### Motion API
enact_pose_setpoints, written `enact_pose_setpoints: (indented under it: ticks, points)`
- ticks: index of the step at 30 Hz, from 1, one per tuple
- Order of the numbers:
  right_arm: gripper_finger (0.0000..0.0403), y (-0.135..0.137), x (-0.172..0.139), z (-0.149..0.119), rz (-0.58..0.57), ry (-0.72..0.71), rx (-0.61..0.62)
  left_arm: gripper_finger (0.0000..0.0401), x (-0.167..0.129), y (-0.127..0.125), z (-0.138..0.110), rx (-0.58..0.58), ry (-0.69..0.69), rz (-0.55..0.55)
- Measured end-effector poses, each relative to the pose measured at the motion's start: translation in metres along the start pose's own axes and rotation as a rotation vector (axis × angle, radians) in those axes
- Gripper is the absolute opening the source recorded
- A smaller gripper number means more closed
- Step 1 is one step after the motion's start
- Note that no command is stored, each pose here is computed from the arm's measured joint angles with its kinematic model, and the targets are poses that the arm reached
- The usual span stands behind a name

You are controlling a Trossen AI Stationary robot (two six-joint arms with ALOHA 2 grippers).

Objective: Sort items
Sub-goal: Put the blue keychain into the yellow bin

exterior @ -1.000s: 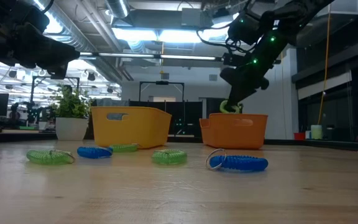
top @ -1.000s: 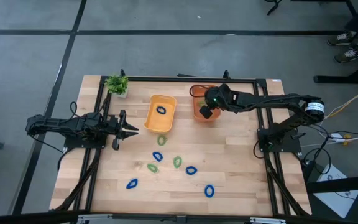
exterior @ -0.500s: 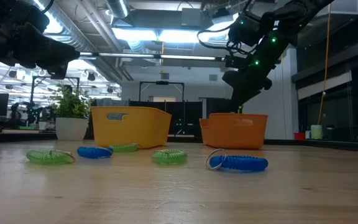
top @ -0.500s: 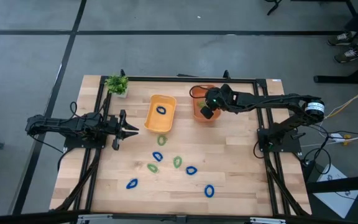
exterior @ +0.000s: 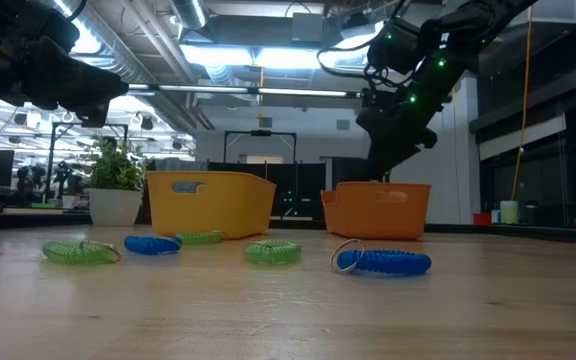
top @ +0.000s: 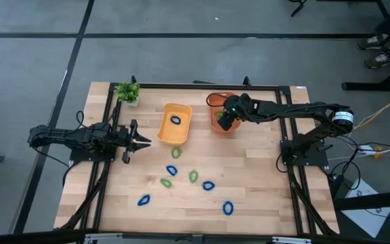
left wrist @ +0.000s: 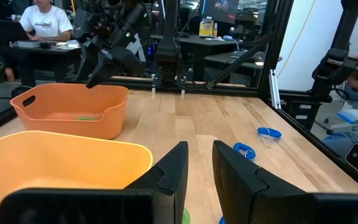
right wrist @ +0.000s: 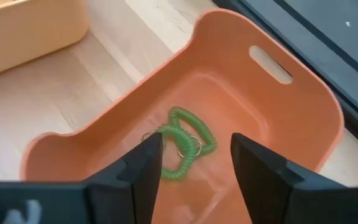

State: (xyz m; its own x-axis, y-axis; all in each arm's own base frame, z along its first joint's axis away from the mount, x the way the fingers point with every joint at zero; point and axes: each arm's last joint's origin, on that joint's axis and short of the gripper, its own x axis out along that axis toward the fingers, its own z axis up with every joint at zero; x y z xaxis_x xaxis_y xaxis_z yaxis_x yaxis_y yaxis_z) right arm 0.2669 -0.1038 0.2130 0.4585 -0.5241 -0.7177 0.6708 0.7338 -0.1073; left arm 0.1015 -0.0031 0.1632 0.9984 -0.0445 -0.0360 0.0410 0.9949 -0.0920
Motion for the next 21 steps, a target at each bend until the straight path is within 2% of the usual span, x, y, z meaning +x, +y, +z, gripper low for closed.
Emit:
enact_pose_setpoints:
  ticks: [12, 16, 21]
  points:
    - [0.019, 0.002, -0.003, 0.005, 0.121, -0.03, -0.001, 0.007, 0.0, 0.0, 0.0, 0.0, 0.0, 0.0]
    - [0.019, 0.004, -0.007, 0.008, 0.232, -0.046, -0.012, 0.007, 0.0, 0.0, 0.0, 0.0, 0.0, 0.0]
    - [0.019, 0.011, -0.011, 0.015, 0.45, -0.089, -0.035, 0.007, 0.0, 0.0, 0.0, 0.0, 0.0, 0.0]
